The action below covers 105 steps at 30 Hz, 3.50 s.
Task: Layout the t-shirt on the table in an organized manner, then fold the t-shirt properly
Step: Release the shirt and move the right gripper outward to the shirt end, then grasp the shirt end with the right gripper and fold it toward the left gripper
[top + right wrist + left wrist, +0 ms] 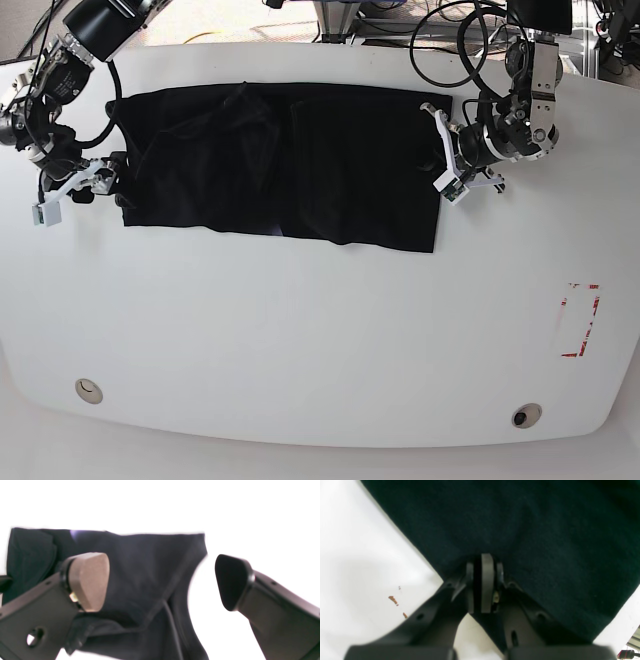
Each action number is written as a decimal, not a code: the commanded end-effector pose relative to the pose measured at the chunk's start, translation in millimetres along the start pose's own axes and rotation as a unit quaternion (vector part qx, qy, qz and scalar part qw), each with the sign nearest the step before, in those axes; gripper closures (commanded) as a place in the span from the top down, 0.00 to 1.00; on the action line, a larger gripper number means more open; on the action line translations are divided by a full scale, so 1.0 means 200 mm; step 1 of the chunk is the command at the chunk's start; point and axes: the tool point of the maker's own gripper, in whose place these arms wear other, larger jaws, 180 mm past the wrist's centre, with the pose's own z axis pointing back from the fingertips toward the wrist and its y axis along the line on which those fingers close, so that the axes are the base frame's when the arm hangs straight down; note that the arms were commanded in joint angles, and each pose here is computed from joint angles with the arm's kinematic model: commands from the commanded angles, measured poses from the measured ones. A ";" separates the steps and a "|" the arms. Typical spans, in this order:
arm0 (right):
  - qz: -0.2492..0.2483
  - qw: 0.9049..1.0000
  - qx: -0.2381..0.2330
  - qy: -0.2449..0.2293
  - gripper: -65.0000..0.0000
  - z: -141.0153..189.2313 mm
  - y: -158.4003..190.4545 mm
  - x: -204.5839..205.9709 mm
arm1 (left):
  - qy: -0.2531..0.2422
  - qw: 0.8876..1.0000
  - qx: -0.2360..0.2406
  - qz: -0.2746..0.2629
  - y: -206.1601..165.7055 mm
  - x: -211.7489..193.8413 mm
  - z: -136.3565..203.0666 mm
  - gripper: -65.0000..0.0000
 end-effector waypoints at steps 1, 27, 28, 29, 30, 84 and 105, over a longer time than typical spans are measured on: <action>-0.033 0.999 0.006 -0.016 1.00 0.03 -0.11 0.02 | 0.067 0.998 0.014 -0.014 0.03 -0.14 0.01 0.03; -0.117 0.992 0.016 0.043 1.00 -0.06 -0.27 -0.28 | 0.065 0.998 0.015 -0.016 0.03 -0.13 0.01 0.03; -0.117 0.992 0.017 0.045 1.00 -0.06 -0.26 -0.29 | 0.065 0.998 0.015 -0.016 0.03 -0.13 0.01 0.03; -0.116 0.992 0.019 0.048 1.00 -0.07 -0.25 -0.30 | 0.065 0.998 0.015 -0.016 0.03 -0.13 0.01 0.03; -0.116 0.992 0.022 0.051 1.00 -0.08 -0.24 -0.31 | 0.065 0.998 0.015 -0.016 0.03 -0.13 0.01 0.03; 0.050 0.992 0.116 0.018 0.00 -0.15 0.53 -0.12 | 0.067 0.998 0.013 -0.016 0.02 -0.13 0.01 0.03; 0.106 0.953 0.285 -0.018 0.00 -0.23 1.33 -0.06 | 0.065 0.998 0.011 -0.016 0.02 -0.13 0.00 0.03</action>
